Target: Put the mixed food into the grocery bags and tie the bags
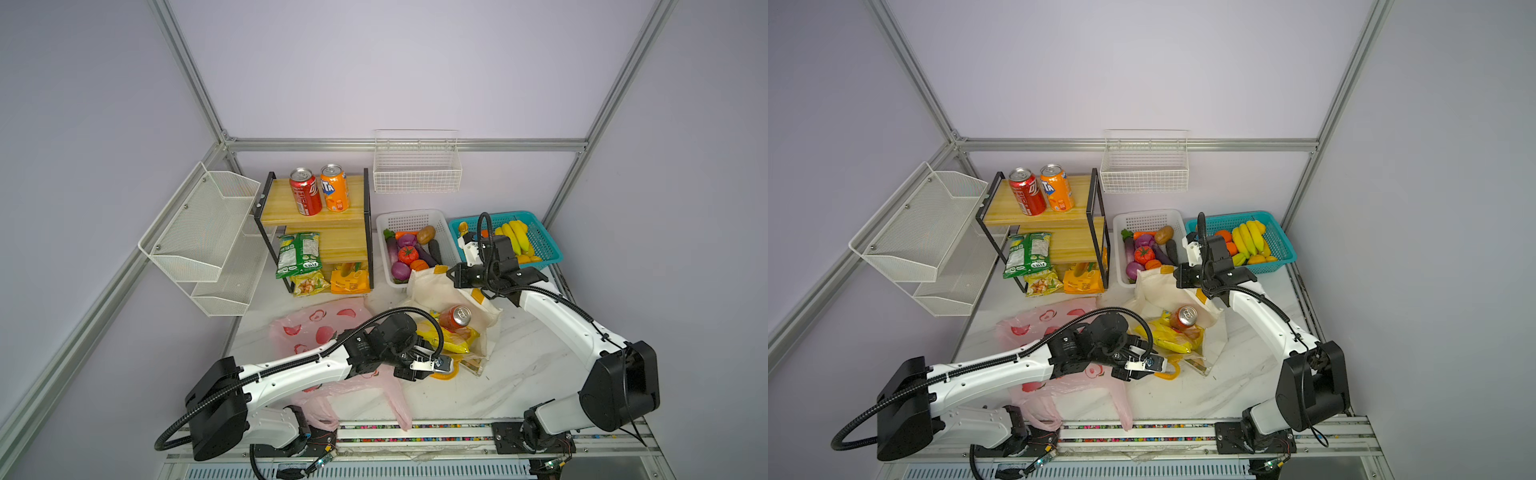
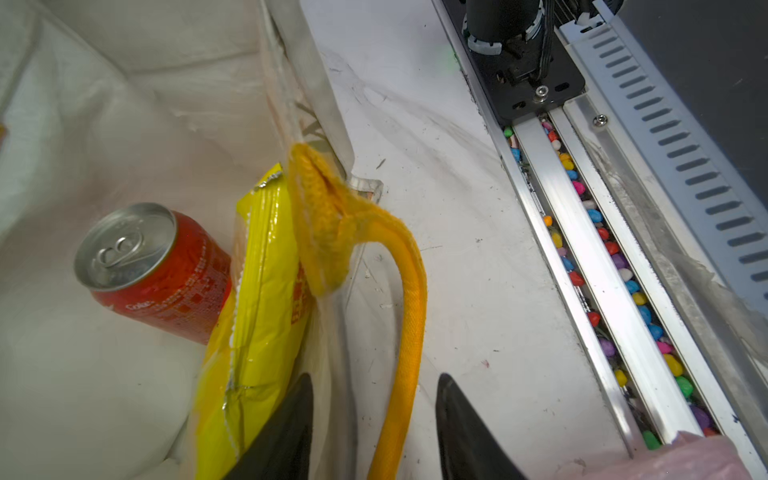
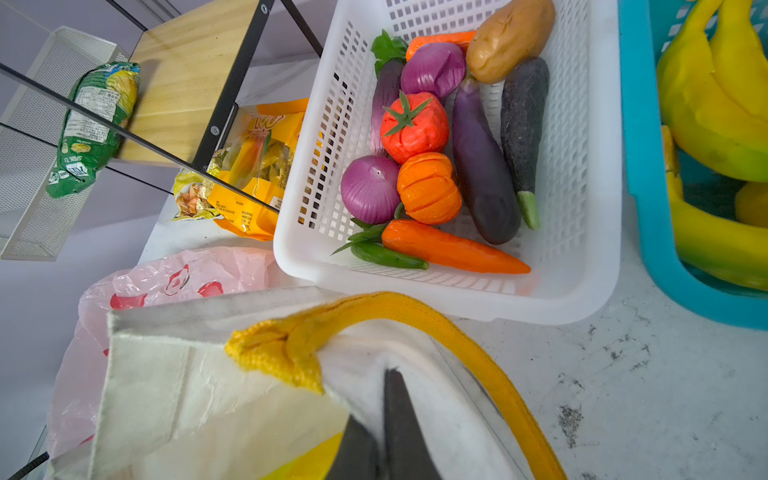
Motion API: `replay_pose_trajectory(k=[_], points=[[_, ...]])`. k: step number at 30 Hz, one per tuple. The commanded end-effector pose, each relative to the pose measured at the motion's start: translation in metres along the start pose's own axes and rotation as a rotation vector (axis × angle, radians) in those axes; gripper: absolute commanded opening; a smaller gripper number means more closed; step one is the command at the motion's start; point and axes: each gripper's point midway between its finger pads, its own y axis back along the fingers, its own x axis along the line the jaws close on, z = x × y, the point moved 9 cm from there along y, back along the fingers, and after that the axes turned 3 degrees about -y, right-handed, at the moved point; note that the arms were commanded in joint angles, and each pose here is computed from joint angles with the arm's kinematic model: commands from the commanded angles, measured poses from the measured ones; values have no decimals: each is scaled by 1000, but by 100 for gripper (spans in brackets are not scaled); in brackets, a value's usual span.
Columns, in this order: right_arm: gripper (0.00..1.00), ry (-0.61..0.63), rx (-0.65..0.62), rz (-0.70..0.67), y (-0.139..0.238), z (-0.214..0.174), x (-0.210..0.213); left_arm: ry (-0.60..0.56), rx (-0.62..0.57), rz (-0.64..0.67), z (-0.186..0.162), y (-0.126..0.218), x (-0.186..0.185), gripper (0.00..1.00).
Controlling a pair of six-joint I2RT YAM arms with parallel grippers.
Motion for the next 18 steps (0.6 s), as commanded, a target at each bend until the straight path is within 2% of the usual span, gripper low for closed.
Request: replay_pose_trajectory(k=[1,3,7,10,18], points=[[4,11,-24,-23,2,5,-4,-66,-105,67,29,9,21,36],[4,13,-23,-22,2,5,-4,-65,-105,71,28,8,21,28],[4,14,-23,-19,2,6,-3,-64,-107,112,29,11,24,2],[4,16,-35,-37,7,7,-3,-35,-122,144,35,20,28,0],[5,34,-46,-22,18,2,3,41,-265,245,55,56,33,0]])
